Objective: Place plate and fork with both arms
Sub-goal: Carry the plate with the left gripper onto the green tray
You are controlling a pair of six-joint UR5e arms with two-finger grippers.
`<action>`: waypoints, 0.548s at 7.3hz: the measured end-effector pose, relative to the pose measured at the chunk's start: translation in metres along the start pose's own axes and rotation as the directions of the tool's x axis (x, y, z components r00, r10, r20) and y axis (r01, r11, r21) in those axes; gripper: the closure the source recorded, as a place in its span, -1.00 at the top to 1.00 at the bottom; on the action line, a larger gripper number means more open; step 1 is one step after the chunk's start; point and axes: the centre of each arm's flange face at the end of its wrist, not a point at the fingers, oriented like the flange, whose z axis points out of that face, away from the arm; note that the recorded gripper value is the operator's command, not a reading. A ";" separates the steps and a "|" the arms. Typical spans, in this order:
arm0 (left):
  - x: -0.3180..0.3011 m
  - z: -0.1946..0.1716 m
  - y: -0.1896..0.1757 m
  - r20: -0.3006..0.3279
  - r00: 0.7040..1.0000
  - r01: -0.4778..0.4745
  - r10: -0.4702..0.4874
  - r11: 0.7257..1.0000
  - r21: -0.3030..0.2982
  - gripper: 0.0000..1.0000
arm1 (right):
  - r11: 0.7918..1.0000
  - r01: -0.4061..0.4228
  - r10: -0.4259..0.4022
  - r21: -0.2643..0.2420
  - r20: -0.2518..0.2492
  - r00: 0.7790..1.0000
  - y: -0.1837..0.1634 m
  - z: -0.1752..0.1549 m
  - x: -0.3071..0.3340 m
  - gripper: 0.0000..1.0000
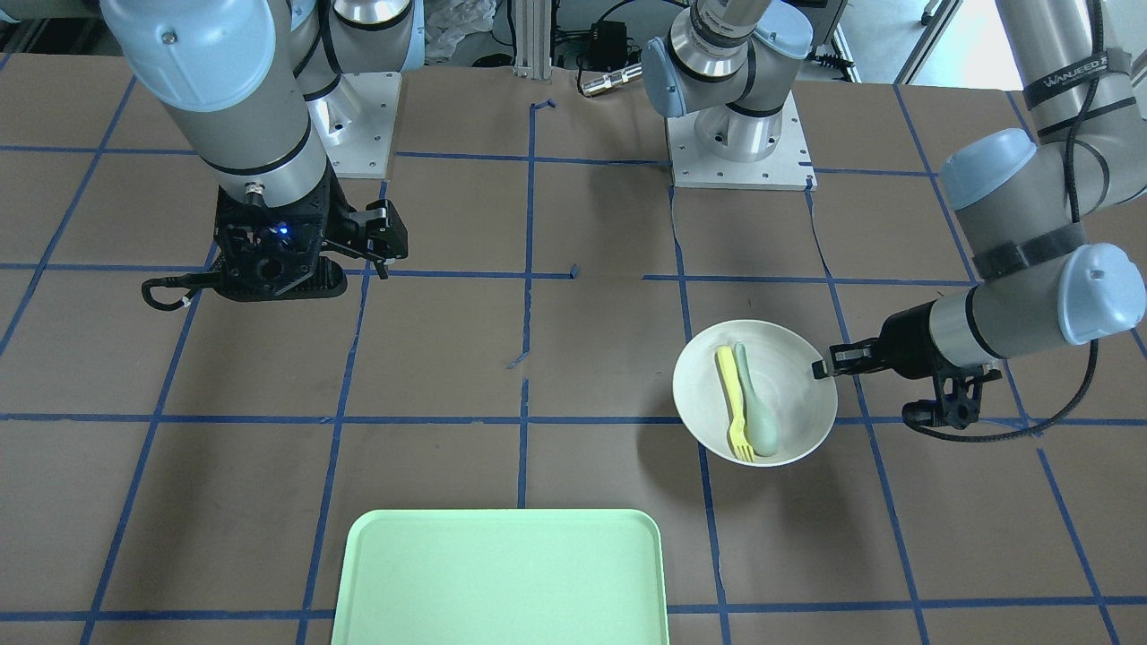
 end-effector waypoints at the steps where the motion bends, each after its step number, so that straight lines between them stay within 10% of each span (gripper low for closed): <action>1: 0.033 0.004 -0.006 -0.058 0.997 0.052 -0.052 0.999 0.008 -1.00 | 1.000 0.005 -0.005 -0.001 0.000 1.000 0.001 -0.001 0.001 1.00; 4: 0.104 0.019 -0.046 -0.155 0.985 0.089 -0.079 0.994 0.060 -1.00 | 1.000 0.017 -0.017 -0.008 0.000 1.000 0.004 -0.002 0.003 1.00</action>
